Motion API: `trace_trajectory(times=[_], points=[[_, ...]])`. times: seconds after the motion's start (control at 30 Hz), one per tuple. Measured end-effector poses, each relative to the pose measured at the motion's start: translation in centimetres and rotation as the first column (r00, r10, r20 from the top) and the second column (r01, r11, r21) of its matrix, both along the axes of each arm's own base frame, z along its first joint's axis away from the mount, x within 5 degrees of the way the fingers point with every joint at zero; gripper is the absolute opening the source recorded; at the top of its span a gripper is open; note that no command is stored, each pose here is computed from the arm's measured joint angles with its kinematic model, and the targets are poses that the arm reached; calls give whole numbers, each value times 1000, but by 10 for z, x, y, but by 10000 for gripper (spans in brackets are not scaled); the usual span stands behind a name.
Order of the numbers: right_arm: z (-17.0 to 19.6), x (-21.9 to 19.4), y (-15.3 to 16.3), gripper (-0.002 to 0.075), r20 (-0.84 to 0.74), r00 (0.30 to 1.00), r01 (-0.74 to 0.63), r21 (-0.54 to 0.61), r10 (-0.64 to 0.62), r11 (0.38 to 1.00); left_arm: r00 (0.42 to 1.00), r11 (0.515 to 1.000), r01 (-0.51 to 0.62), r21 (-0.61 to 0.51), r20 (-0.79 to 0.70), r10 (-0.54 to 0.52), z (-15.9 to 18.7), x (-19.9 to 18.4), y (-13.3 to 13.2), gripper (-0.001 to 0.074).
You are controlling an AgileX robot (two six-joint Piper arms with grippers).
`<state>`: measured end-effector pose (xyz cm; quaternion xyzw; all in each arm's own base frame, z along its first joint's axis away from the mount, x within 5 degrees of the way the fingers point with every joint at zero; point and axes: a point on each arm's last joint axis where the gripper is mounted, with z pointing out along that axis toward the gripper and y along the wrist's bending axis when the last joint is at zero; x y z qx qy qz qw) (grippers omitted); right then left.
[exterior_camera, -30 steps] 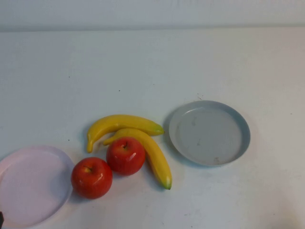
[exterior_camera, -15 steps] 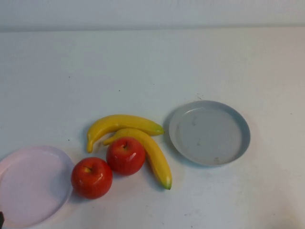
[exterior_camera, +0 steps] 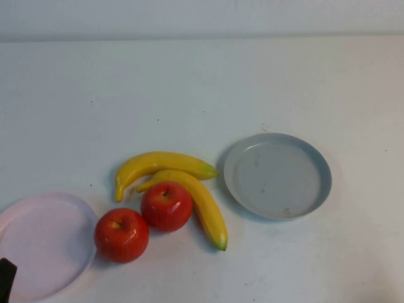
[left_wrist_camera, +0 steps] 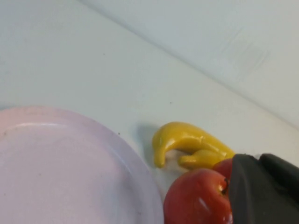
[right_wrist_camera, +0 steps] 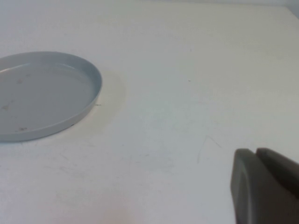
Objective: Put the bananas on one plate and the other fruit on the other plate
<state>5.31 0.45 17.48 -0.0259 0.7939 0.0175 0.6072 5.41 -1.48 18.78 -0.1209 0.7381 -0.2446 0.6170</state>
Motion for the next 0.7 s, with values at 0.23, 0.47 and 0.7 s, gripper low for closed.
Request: trace_trajectory(times=[0.23,0.47,0.7], points=[[0,0,0,-17,0,1000,0,0,0,1000,999,996,-16,-93,36,19,5,1,1,2],[0,0,0,-17,0,1000,0,0,0,1000,989,994,77,-76,-119,-86,38,1,-9,0],[0,0,0,-17,0,1000,0,0,0,1000,920,961,257,99,-328,-212,89,20,-21,-1]])
